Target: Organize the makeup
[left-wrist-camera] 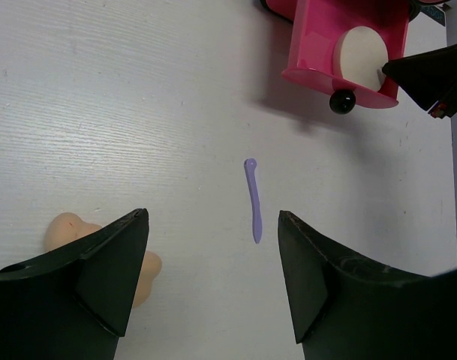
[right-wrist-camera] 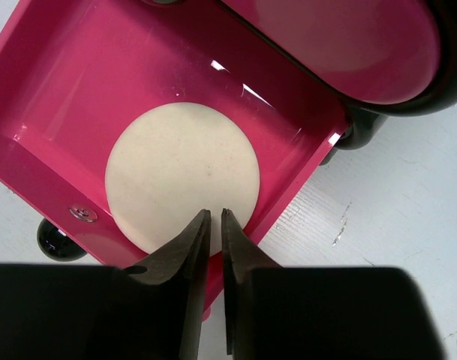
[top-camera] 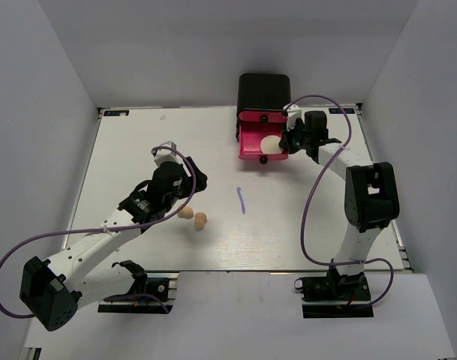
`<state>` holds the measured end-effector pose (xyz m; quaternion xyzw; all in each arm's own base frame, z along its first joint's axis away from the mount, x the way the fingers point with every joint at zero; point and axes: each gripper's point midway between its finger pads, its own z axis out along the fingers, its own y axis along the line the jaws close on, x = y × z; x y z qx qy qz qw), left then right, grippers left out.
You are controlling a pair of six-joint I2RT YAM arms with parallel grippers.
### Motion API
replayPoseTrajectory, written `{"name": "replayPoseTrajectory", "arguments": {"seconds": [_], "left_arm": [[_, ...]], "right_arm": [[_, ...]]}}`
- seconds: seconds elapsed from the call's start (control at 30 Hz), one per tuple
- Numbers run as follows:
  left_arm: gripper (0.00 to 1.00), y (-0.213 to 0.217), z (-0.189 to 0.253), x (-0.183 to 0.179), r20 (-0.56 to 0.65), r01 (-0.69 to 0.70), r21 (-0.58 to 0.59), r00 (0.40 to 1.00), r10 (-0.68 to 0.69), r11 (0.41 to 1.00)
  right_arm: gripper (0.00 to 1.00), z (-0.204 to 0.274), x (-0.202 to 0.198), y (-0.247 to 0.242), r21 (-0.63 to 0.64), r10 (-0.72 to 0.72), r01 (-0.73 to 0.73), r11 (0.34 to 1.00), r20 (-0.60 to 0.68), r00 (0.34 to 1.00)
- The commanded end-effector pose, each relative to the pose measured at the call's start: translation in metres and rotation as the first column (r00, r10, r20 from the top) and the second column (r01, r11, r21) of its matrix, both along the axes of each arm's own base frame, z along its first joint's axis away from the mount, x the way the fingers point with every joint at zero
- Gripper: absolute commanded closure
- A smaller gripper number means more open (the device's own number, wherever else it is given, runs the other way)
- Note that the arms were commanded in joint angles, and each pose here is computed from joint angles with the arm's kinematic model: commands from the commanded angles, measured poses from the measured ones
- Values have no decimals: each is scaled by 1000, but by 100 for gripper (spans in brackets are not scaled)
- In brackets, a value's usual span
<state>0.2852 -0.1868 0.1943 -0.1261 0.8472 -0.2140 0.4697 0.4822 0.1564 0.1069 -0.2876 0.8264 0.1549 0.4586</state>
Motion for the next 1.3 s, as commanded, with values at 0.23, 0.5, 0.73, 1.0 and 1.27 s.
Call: {"name": "replayPoseTrajectory", "arguments": {"seconds": [0.23, 0.5, 0.73, 1.0, 1.27], "left_arm": [[23, 16, -31, -14, -186, -94, 71, 977, 105, 993], [26, 38, -83, -41, -428, -296, 166, 838, 339, 941], [23, 53, -96, -42, -442, -442, 194, 758, 480, 876], [23, 57, -133, -28, -501, -441, 257, 700, 509, 860], [34, 65, -157, -15, -519, -438, 265, 686, 510, 859]], "right_arm": [[60, 84, 2, 15, 94, 59, -76, 993, 175, 983], [51, 104, -30, 35, 142, 192, -222, 965, 198, 961], [54, 105, -56, 41, 137, 255, -286, 948, 207, 945], [57, 109, -78, 46, 143, 296, -328, 934, 211, 932], [57, 111, -92, 43, 135, 310, -344, 929, 223, 924]]}}
